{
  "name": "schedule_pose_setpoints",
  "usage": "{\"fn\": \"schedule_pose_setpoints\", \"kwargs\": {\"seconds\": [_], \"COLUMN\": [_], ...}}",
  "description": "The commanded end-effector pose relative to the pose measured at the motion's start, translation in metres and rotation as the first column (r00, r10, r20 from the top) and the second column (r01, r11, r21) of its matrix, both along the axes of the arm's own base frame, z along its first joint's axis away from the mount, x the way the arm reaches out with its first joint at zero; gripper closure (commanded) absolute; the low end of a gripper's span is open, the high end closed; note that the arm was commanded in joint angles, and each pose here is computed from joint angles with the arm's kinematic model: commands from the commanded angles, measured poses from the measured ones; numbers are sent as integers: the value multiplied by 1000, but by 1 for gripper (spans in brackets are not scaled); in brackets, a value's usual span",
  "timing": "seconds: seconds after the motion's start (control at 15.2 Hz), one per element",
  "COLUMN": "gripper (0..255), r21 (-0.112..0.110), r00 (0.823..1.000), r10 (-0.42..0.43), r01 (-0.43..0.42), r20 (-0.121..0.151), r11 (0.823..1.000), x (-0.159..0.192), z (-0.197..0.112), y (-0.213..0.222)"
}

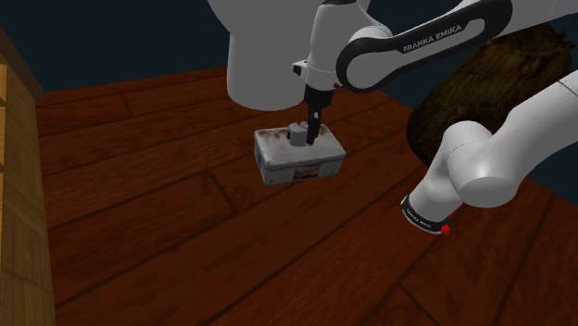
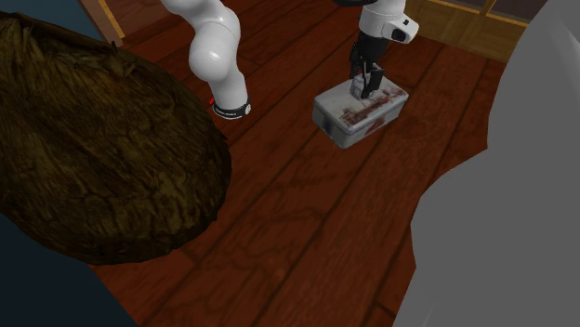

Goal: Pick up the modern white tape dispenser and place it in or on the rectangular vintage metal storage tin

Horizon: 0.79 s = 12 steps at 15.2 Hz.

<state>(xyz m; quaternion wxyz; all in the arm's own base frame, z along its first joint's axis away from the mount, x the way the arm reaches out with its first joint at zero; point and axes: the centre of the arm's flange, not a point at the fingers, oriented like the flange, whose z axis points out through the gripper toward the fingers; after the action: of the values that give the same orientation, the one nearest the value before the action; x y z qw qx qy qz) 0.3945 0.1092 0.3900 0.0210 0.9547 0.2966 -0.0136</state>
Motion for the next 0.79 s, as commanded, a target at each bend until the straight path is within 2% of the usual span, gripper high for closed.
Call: {"fn": "schedule_pose_setpoints", "kwargs": {"seconds": [0.0,0.2,0.73], "gripper": [0,0,0], "r21": [0,0,0], "r00": [1000,1000,1000], "r10": [0,0,0], "r01": [0,0,0], "r20": [0,0,0], "r11": [1000,1000,1000], "x": [0,1,1], "z": [13,50,50], "y": [1,2,2]}}
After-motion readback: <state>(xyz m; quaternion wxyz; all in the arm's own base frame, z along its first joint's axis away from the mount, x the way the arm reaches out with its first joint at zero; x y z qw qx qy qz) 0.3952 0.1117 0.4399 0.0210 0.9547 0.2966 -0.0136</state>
